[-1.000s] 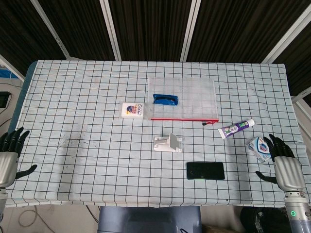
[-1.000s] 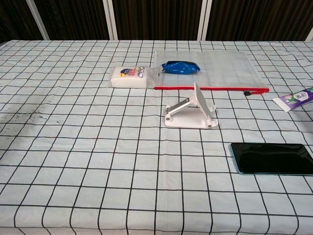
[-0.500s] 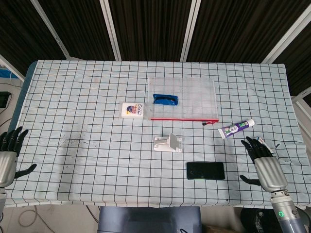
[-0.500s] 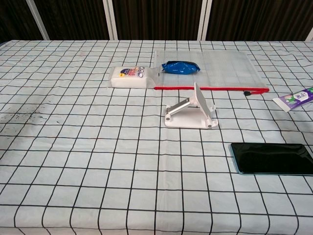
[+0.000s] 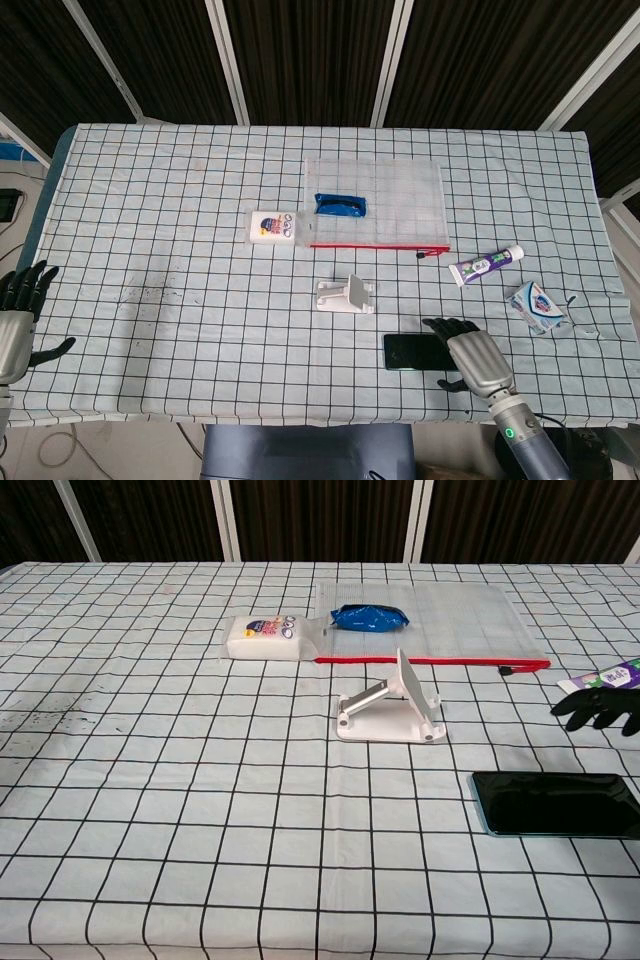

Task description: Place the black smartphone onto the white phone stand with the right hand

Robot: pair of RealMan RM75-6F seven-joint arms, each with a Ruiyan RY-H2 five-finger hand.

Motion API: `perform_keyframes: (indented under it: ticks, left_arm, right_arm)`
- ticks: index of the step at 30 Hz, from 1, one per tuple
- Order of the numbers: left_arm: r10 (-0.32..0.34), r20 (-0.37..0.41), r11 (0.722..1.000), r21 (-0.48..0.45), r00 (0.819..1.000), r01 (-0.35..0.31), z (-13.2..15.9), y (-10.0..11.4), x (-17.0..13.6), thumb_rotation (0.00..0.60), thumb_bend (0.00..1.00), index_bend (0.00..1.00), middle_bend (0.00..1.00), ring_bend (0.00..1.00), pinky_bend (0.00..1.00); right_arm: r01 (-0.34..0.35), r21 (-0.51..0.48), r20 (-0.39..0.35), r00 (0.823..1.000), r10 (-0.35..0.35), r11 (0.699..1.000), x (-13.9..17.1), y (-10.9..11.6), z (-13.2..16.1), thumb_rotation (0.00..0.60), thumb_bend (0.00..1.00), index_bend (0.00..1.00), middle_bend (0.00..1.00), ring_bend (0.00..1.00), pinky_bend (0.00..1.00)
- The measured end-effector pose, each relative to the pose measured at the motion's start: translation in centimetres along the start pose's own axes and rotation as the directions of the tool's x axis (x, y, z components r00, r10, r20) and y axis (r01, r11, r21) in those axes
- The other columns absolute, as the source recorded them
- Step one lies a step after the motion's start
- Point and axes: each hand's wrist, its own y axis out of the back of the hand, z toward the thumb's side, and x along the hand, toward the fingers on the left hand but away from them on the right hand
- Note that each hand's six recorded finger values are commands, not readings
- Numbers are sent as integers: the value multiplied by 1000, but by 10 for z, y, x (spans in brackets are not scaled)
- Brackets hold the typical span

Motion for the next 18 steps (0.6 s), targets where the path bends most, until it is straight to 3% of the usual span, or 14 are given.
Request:
perform_keyframes:
  ticks: [18]
  left_arm:
    - [-11, -9, 1000, -21, 1000, 11, -1, 0, 1, 600, 0, 0, 0, 0, 0]
  right_arm:
    - [-50, 0, 7, 999, 50, 999, -24, -25, 13, 600, 132, 253, 274, 256, 280]
